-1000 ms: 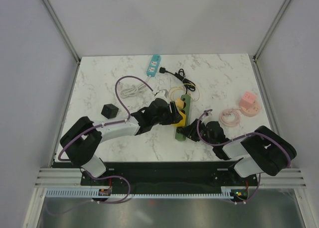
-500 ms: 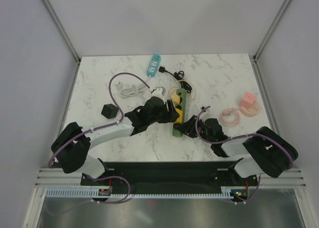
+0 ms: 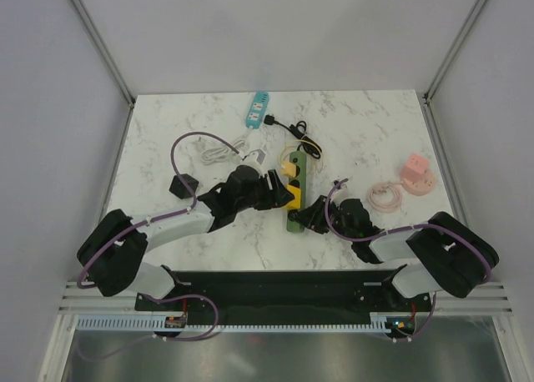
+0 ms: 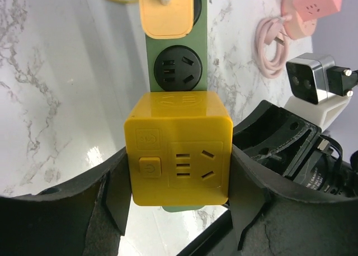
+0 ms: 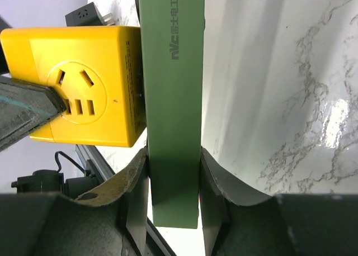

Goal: Pull the plug off the socket

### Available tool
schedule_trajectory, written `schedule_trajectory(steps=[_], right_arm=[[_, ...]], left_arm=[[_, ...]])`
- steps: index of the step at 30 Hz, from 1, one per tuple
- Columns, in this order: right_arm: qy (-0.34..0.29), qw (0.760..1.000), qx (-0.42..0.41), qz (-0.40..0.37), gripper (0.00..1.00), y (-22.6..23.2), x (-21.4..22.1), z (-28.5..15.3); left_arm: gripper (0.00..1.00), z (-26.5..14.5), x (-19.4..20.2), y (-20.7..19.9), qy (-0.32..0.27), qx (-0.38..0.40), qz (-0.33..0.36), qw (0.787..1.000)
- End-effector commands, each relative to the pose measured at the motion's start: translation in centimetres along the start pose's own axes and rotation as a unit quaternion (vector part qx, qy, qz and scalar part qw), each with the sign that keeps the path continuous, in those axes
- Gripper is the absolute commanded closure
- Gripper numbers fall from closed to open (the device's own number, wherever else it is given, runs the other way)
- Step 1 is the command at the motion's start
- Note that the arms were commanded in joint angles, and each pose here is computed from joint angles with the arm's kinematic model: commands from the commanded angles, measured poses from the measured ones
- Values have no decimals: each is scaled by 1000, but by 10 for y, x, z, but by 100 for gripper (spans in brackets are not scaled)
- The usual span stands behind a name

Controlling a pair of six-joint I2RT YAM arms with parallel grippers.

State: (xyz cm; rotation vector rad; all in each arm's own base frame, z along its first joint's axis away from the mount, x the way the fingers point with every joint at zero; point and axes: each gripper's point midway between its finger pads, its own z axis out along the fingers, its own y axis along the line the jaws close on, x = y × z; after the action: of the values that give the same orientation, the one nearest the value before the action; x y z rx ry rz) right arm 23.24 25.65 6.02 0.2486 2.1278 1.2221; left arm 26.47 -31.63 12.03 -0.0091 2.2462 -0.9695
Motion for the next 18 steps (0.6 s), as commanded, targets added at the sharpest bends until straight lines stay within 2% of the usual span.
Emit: schedule_trajectory(steps=[1, 4, 6, 7, 9, 11, 13, 18], right_arm=[[-88, 988, 126, 30, 100, -56, -31, -3], [-91, 986, 139, 26, 100, -59, -34, -1], [-95, 985, 141, 29, 100, -60, -36, -1], [-95, 985, 143, 28, 100, -60, -36, -1], [-102, 983, 153, 28, 100, -62, -40, 0], [-107, 981, 160, 25, 100, -64, -43, 2], [-106, 980, 164, 25, 100, -65, -43, 2], [-109, 980, 164, 27, 100, -65, -45, 2]], left_arm=[[98, -27, -44, -52, -83, 28, 73, 993], [98, -24, -37, -31, -69, -76, 164, 981], [98, -25, -38, -28, -64, -74, 188, 977], [98, -27, -33, -35, -47, -45, 192, 979], [98, -26, -30, -48, -43, 26, 163, 985], [98, -36, -32, -63, -29, 117, 91, 989], [98, -40, -34, -55, -27, 142, 34, 989], [98, -46, -42, -50, -32, 177, -40, 983]])
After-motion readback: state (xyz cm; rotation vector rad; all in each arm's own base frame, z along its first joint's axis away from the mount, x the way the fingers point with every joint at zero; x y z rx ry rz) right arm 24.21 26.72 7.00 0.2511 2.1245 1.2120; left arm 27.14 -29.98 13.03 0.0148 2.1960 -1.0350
